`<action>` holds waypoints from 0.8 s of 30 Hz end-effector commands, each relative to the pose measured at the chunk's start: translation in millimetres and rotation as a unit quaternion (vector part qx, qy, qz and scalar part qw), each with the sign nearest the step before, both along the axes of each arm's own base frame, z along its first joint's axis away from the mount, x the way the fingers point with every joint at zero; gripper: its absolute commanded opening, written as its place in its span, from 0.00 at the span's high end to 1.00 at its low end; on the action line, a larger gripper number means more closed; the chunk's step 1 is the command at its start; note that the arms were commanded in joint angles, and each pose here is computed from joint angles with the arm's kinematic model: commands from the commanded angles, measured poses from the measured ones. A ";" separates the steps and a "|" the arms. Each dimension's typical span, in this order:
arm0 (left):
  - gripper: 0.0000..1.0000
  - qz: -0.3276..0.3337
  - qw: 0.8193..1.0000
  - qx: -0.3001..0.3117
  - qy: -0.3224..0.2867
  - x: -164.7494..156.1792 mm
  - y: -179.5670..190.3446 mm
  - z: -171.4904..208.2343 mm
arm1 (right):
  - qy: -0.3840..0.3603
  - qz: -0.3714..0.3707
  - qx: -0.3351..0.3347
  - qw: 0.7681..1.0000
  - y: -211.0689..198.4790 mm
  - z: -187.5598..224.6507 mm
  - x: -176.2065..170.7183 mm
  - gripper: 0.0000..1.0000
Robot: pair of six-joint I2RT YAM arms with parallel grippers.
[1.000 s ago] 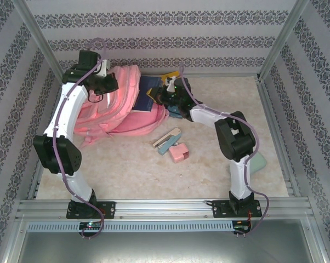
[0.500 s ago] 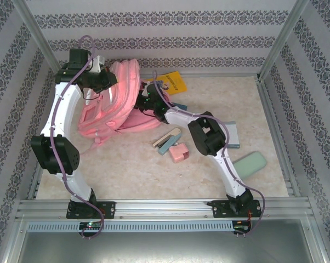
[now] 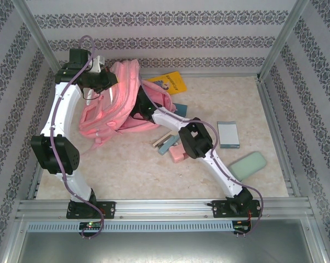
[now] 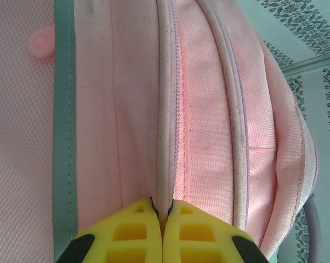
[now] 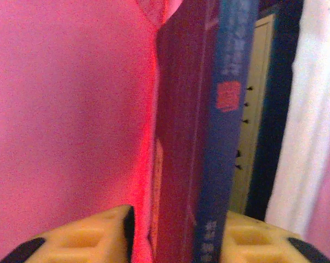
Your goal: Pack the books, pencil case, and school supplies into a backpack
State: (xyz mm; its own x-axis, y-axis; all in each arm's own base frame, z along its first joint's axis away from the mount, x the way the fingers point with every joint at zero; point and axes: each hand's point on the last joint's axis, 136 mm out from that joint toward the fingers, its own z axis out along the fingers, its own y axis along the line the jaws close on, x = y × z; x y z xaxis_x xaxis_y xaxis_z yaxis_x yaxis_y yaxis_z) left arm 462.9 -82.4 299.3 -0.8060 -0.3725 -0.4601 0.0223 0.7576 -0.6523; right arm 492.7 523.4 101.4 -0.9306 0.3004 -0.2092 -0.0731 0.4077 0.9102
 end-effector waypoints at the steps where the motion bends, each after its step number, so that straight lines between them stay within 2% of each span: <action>1: 1.00 -0.023 0.996 -0.008 -0.089 11.1 -2.6 44.4 | -0.024 -0.015 -0.023 0.999 -24.9 22.8 8.0 0.58; 6: 1.00 -0.022 0.996 -0.012 -0.082 13.9 1.7 37.3 | -0.024 -0.030 -0.052 0.998 -51.1 16.4 8.5 0.65; 9: 1.00 -0.023 0.996 -0.016 -0.080 16.2 1.1 34.9 | -0.015 -0.028 -0.058 0.998 -54.6 6.1 6.6 0.76; 11: 1.00 -0.023 0.996 -0.019 -0.079 18.0 0.5 33.5 | -0.010 -0.023 -0.051 0.998 -50.8 3.0 6.1 0.88; 12: 1.00 -0.024 0.996 -0.020 -0.078 18.6 0.2 33.1 | -0.004 -0.020 -0.048 0.999 -48.1 -0.6 6.3 0.89; 19: 1.00 -0.026 0.997 -0.015 -0.073 18.3 0.8 29.2 | 0.019 -0.001 -0.043 0.999 -25.1 -22.0 5.4 0.87; 24: 1.00 -0.009 0.998 0.029 -0.051 13.3 12.8 12.3 | 0.026 0.017 -0.035 0.999 -15.2 -21.0 0.9 0.83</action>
